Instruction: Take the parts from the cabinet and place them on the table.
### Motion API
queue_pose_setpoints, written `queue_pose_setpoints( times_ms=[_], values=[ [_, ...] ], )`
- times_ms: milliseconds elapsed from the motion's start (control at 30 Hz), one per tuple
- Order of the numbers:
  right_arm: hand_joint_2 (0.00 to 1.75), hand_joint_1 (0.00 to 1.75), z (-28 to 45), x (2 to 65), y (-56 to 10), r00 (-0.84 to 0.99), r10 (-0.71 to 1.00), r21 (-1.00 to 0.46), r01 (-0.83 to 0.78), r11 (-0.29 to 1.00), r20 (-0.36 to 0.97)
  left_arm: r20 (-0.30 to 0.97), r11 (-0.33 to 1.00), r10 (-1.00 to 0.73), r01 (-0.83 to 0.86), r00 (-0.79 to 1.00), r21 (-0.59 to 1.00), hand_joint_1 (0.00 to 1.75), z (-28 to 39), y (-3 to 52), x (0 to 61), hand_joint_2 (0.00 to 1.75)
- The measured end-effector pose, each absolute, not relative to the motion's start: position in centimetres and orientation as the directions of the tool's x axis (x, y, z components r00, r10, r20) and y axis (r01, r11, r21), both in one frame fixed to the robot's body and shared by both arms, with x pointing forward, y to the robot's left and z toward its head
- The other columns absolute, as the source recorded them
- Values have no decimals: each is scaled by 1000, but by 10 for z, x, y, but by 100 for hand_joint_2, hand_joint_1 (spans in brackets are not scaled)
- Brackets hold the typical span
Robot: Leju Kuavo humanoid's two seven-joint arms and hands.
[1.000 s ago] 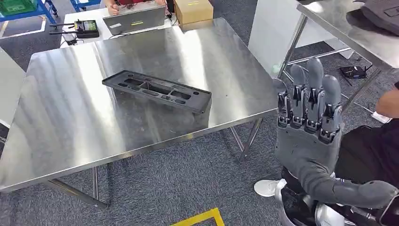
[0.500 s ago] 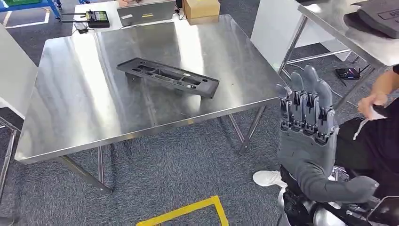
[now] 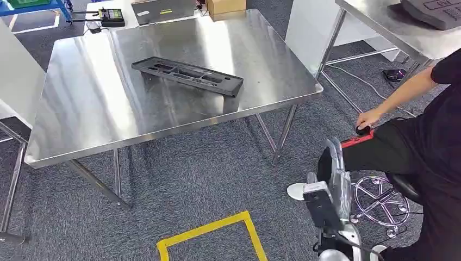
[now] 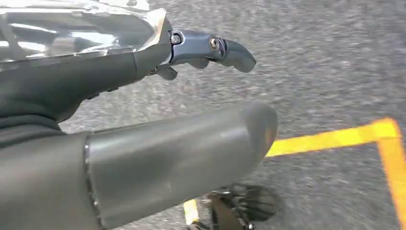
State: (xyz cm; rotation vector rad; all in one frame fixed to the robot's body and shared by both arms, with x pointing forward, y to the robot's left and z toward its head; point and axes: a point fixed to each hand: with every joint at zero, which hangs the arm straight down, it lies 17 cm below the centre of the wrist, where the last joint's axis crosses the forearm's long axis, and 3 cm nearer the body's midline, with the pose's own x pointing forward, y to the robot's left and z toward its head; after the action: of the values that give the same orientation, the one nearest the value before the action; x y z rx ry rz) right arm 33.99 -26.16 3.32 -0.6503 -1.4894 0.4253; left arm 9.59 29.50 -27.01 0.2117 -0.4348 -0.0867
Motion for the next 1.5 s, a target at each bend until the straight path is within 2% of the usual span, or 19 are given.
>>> queue_pose_setpoints(
  times_ms=[67, 167, 300, 400, 467, 600, 833, 1067, 1500],
  values=[
    [0, 0, -24, 320, -273, 188, 649, -665, 29, 746, 737, 401, 975, -130, 42, 907, 220, 0, -271, 295, 93, 0],
    [0, 0, -110, 281, -293, 410, 604, -618, -117, 778, 683, 397, 974, -147, 63, 906, 218, 0, -271, 294, 93, 0],
    [0, 0, -183, 227, -325, 580, 552, -567, -180, 804, 599, 397, 974, -161, 81, 904, 211, 0, -271, 293, 96, 0],
    [0, 0, -242, 158, -332, 778, 448, -445, -244, 862, 442, 399, 972, -177, 98, 900, 212, 0, -271, 292, 99, 0],
    [0, 0, -260, 122, -329, 842, 404, -389, -258, 884, 359, 399, 971, -183, 102, 898, 215, 0, -271, 294, 99, 0],
    [0, 0, -272, 95, -321, 886, 363, -334, -263, 905, 288, 400, 971, -186, 105, 897, 216, 0, -270, 295, 101, 0],
    [0, 0, -277, 84, -316, 906, 341, -305, -260, 916, 252, 401, 970, -187, 105, 897, 217, 0, -270, 296, 102, 0],
    [0, 0, -284, 52, -305, 936, 331, -239, -298, 924, 115, 395, 969, -205, 130, 896, 209, 0, -271, 295, 99, 0],
    [0, 0, -284, 54, -301, 935, 339, -218, -311, 925, 106, 398, 967, -220, 146, 891, 207, 0, -270, 294, 104, 0]
  ],
)
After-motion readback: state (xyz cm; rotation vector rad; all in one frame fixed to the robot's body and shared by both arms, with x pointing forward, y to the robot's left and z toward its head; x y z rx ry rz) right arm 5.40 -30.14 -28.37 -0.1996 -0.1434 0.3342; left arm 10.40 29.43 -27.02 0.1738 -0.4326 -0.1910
